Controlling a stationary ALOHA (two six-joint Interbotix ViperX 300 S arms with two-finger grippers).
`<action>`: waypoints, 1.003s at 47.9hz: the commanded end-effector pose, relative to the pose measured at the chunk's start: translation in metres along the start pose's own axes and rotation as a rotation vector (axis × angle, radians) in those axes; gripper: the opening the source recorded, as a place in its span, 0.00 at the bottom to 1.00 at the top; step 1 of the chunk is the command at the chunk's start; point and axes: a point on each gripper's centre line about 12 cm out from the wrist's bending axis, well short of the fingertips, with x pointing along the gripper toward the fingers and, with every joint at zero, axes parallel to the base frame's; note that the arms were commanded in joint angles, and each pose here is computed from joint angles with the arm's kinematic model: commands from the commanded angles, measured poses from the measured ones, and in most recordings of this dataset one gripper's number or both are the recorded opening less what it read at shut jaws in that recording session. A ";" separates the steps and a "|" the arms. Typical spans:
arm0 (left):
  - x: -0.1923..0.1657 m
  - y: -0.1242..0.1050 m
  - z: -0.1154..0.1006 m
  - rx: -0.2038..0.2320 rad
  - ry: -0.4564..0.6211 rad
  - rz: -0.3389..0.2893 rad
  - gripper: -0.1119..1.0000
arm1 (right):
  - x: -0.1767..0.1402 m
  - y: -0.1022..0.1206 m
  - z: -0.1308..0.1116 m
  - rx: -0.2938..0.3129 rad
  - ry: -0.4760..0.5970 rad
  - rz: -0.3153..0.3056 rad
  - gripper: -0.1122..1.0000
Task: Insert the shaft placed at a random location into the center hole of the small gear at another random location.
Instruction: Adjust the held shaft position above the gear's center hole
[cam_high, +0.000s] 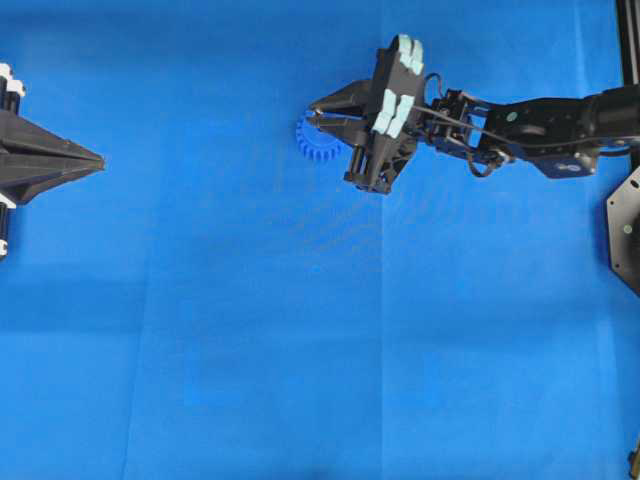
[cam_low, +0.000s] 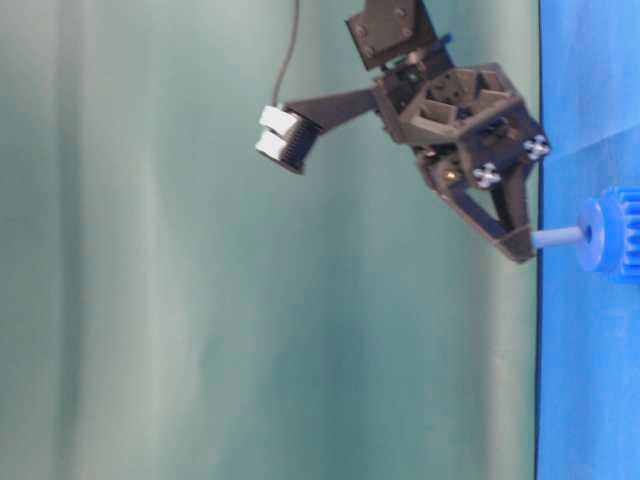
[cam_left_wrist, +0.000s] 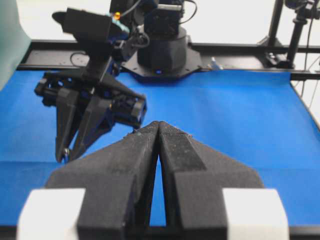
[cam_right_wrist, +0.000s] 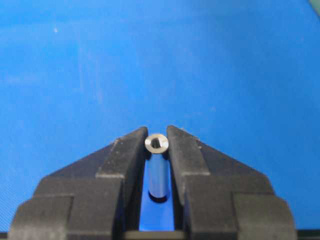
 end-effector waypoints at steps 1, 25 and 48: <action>0.002 0.000 0.005 0.000 -0.012 -0.002 0.10 | -0.008 0.001 0.019 0.000 -0.056 0.005 0.12; 0.001 0.000 0.005 0.003 -0.014 -0.002 0.10 | -0.003 0.000 0.012 -0.001 -0.063 0.000 0.12; 0.002 0.000 0.005 0.001 -0.014 -0.002 0.10 | 0.009 -0.001 -0.016 0.011 -0.009 -0.010 0.12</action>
